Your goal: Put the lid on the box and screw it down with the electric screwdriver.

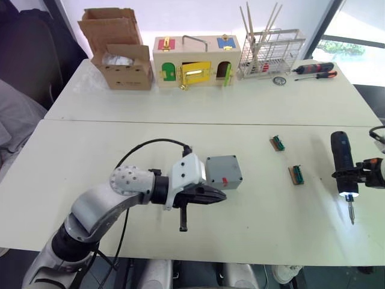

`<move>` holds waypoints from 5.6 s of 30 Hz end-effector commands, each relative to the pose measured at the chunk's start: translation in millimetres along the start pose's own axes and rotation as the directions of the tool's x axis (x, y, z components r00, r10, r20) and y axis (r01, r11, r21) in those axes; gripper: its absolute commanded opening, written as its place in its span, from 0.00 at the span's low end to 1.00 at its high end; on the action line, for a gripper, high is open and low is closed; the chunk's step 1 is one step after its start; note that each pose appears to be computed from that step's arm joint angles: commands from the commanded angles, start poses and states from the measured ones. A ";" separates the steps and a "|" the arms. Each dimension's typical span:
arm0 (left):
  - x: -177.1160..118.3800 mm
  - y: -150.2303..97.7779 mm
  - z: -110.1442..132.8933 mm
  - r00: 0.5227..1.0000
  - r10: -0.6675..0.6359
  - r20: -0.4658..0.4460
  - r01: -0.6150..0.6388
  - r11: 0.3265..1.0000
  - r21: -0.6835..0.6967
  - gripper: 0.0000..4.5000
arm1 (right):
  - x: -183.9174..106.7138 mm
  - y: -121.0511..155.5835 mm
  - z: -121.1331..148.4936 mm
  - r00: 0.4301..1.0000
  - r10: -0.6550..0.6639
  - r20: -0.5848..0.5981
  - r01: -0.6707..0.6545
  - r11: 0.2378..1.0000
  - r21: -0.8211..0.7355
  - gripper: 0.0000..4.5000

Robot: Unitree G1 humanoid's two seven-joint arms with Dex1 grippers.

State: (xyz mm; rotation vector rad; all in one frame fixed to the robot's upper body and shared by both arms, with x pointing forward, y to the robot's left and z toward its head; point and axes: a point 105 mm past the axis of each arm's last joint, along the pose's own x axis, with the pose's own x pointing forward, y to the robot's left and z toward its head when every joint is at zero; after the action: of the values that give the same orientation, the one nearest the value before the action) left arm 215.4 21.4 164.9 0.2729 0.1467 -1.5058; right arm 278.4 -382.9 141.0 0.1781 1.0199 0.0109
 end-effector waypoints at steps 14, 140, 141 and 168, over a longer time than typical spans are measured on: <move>-52.4 81.0 -8.3 0.911 0.408 -0.056 -0.405 0.912 0.066 0.00 | -19.6 -9.5 59.8 0.975 -0.099 0.197 0.152 0.949 -0.277 0.99; 9.1 44.4 0.7 0.999 0.037 0.027 -0.038 0.999 0.036 0.00 | 41.5 91.2 -30.8 0.675 0.056 0.735 0.105 0.980 -0.171 0.34; 9.4 44.6 1.5 0.999 0.039 0.030 -0.040 0.999 0.036 0.00 | 42.0 90.7 -30.7 0.676 0.055 0.735 0.107 0.979 -0.172 0.25; -23.8 76.3 -7.8 0.982 0.187 -0.011 -0.187 0.982 0.003 0.00 | -31.1 193.2 13.3 0.491 0.539 0.684 -0.078 0.810 -0.582 0.01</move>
State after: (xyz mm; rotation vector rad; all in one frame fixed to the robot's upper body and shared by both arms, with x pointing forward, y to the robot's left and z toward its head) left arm 281.4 39.2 151.7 0.2691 0.1923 -1.3680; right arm 294.5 -231.4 195.4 -0.0998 -0.0245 0.3297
